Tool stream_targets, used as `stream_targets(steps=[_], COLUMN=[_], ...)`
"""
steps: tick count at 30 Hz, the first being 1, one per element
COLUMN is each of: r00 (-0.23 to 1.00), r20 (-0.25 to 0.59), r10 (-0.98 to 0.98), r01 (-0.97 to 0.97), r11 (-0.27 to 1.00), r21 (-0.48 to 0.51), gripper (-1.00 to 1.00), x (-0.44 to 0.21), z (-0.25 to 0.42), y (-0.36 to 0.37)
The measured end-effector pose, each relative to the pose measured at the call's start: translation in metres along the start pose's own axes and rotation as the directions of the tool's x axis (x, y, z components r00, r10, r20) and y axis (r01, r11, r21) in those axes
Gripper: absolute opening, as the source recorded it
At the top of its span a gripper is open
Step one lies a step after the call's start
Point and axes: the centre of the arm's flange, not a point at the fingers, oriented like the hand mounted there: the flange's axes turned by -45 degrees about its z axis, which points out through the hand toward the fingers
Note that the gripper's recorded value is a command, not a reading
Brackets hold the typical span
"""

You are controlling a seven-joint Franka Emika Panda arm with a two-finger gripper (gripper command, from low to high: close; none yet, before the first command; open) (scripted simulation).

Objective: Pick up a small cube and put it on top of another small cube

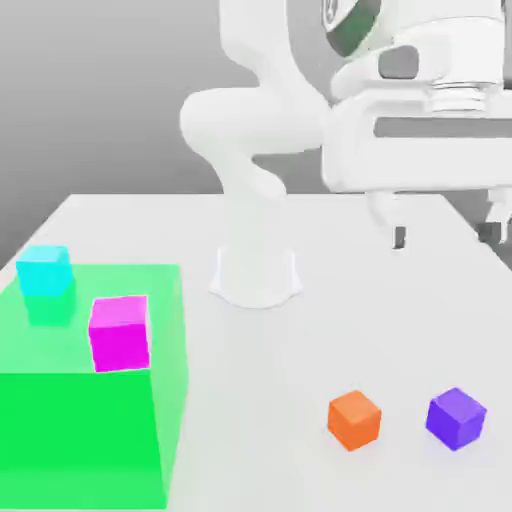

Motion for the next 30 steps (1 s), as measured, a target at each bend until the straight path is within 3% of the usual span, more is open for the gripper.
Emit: stream_targets(steps=[9, 15, 16, 23, 30], r00=[0.953, 0.939, 0.939, 0.939, 0.952], r20=[0.234, 0.267, 0.268, 0.267, 0.275], r10=[-0.19, -0.216, -0.216, -0.216, -0.134], r01=[0.171, 0.189, 0.19, 0.19, 0.108], r11=[0.98, 0.974, 0.974, 0.974, 0.989], r21=[0.102, 0.122, 0.122, 0.122, 0.105], gripper=[0.0, 0.0, -1.0, -1.0, -1.0], x=[-0.086, -0.119, -0.122, -0.121, -0.104], z=[0.144, 0.216, 0.223, 0.222, 0.159], y=[-0.105, -0.122, -0.122, -0.123, -0.109])
